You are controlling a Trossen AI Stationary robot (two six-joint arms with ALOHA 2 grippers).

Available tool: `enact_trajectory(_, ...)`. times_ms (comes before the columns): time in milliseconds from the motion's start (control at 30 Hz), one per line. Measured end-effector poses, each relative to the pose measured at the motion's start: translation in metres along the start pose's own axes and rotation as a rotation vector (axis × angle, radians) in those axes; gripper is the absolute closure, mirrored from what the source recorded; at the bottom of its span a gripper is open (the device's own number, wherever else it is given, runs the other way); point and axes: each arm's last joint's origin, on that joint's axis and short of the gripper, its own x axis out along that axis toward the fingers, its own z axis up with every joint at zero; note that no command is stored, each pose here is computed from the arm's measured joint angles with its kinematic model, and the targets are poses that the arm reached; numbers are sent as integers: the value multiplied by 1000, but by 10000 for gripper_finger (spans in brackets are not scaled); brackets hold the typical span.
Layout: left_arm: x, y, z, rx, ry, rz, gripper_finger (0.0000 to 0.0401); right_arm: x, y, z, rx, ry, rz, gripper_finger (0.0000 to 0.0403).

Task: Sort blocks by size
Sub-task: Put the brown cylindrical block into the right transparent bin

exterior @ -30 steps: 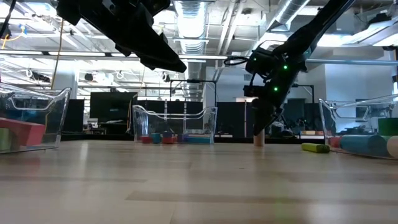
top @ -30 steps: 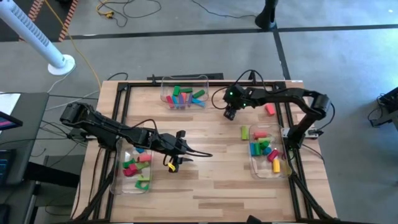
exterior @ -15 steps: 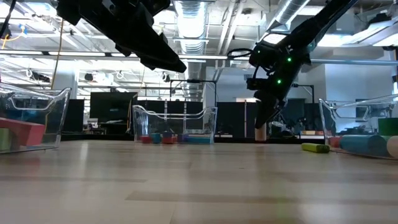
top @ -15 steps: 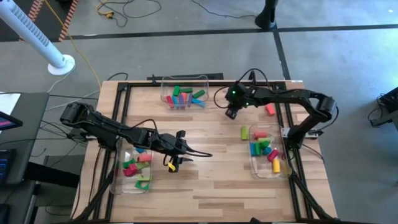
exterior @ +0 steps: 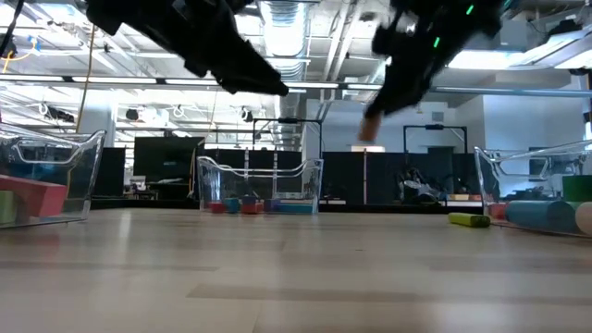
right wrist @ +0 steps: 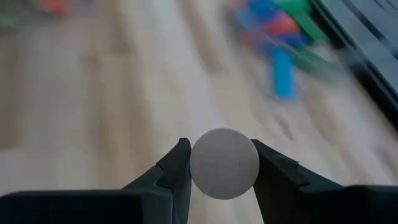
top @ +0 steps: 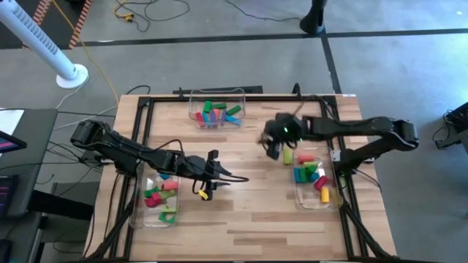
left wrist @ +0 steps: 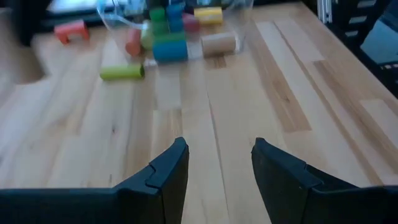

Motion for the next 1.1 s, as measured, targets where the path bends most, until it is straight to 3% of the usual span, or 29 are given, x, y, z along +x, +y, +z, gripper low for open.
enact_trajectory(167,-1,1,10,35,-99,44,235,-23,60,7,-105,-159,174,243)
enact_trajectory(333,-1,7,17,41,-169,94,235,-36,102,4,-162,-265,220,243)
enact_trajectory(567,0,19,20,-16,-201,138,235,-45,124,2,-158,-343,212,243)
enact_trajectory(800,-2,16,28,9,-287,76,235,-25,138,6,-181,-369,212,243)
enact_trajectory(1100,-1,14,24,-2,-252,31,235,-17,154,25,-233,-394,178,243)
